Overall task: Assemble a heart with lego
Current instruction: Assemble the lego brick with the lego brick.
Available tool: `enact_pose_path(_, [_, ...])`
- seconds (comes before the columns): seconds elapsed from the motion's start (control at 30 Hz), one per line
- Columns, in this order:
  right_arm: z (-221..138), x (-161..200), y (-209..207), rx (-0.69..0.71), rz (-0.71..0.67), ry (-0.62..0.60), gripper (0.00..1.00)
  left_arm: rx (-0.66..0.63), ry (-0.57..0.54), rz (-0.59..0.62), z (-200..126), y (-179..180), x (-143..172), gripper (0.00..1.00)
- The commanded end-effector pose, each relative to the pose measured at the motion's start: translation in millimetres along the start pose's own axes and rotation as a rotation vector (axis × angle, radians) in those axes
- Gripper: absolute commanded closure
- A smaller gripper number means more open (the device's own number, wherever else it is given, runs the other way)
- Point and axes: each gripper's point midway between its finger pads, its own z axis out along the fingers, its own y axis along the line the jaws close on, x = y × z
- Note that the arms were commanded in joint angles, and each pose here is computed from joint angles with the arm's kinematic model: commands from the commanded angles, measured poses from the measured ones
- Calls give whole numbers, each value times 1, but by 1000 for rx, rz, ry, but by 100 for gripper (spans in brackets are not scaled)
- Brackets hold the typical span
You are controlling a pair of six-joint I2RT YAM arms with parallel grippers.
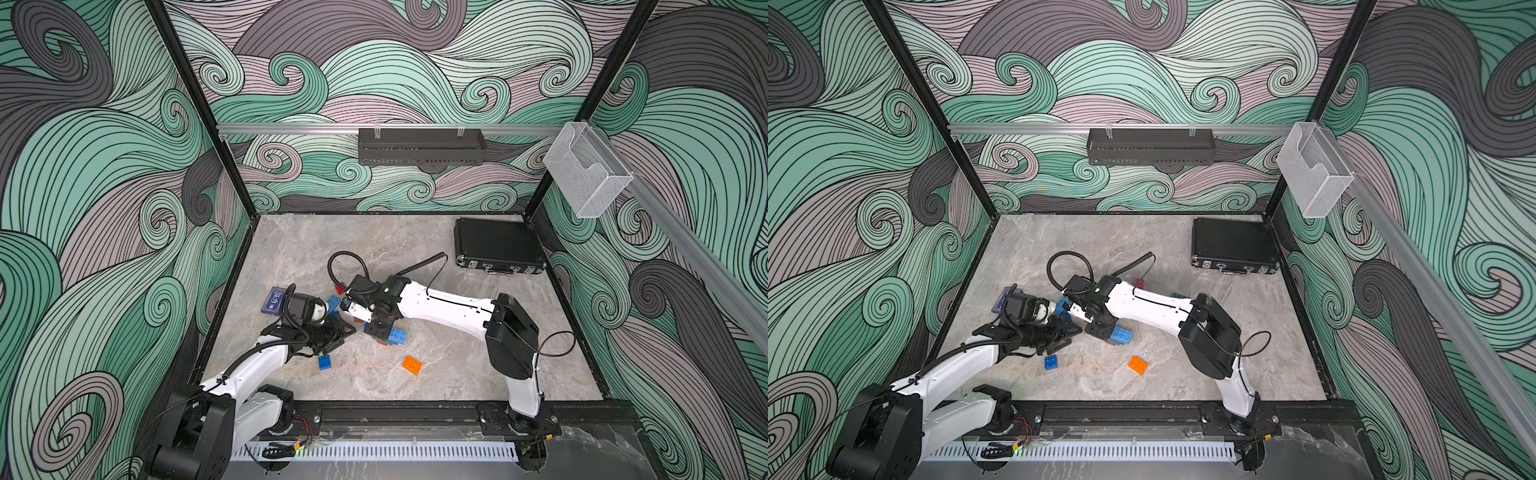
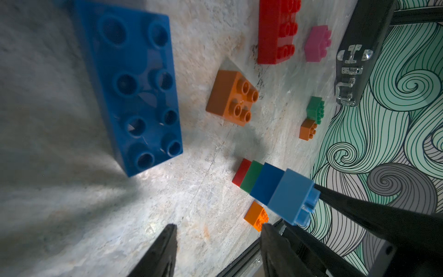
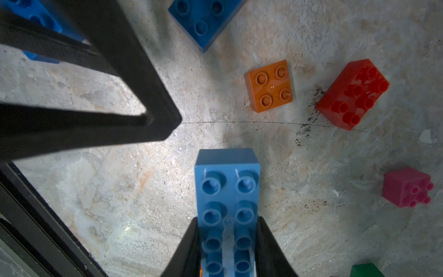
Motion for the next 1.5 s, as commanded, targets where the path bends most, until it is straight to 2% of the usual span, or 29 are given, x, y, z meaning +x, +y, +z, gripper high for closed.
enact_pose_path(0.0, [29,41,4,34,-65,169,72,6,-18,0,-4,-1,-3,43])
enact_pose_path(0.23, [50,75,-1,75,-105,327,72,4,-22,-5,-4,-1,-5,44])
enact_pose_path(0.37, [54,80,0,65,-108,353,71,-2,-26,-8,-5,0,-4,44])
enact_pose_path(0.5, [38,59,7,-6,-74,259,71,-3,-23,-11,-5,1,-3,44])
enact_pose_path(0.7, [14,29,7,-42,-64,134,70,3,-29,-8,-7,-1,-4,44])
enact_pose_path(0.9, [-7,7,2,-53,-48,47,59,12,-31,-4,-9,-4,-4,43])
enact_pose_path(1.17, [-23,-2,-1,-60,-41,-7,44,28,-25,-2,-9,-8,-5,42])
enact_pose_path(1.47, [-56,1,-36,-76,142,-121,41,130,-15,28,-10,-31,-7,40])
